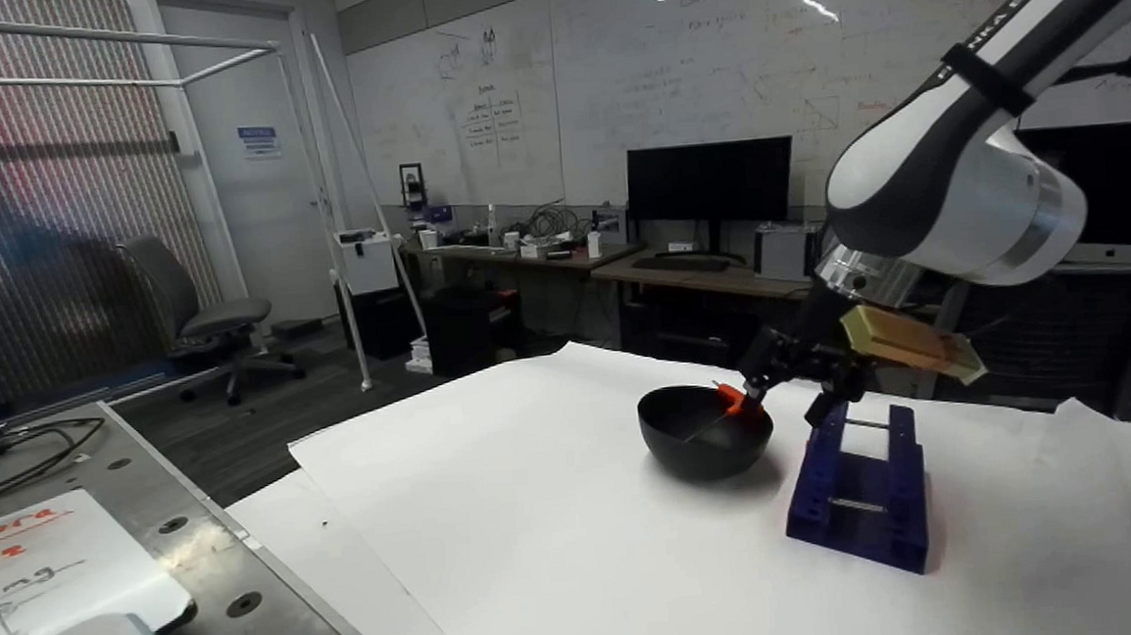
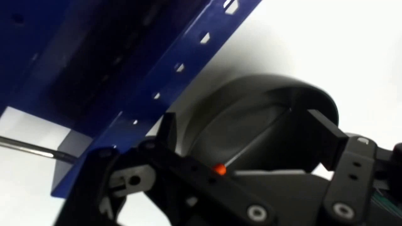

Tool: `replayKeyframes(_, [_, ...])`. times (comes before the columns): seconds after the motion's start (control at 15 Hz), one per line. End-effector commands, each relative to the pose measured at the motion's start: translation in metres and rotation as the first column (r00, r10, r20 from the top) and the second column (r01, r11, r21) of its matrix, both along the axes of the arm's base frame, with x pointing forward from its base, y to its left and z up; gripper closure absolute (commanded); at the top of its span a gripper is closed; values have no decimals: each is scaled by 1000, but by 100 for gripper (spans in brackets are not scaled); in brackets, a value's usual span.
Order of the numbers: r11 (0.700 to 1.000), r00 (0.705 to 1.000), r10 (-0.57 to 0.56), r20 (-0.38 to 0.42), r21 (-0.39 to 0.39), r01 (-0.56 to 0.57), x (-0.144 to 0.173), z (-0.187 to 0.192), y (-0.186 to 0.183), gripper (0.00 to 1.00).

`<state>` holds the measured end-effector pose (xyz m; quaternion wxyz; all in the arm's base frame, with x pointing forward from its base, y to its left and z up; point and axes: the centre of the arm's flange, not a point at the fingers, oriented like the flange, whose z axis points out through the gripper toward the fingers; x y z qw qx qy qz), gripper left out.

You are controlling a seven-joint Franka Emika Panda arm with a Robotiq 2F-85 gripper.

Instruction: Pick up the orange object tool and put it in the bowl

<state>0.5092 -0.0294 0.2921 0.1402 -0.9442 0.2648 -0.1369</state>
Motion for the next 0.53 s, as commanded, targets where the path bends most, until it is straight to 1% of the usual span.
replayKeyframes(0.0, [999,981,40,-189,28,-36,-28,69,24,0])
replayKeyframes(0.07, [997,968,72,-239,38,-64,-30,71,29,0])
replayKeyframes(0.2, [994,945,107,-309,26,-104,-36,84,40,0])
replayKeyframes(0.33, [988,926,148,-347,4,-156,-44,114,55,0])
replayKeyframes(0.4, [981,913,182,-365,6,-193,-49,128,62,0])
replayKeyframes(0.47, [975,898,212,-385,27,-219,-53,143,70,0])
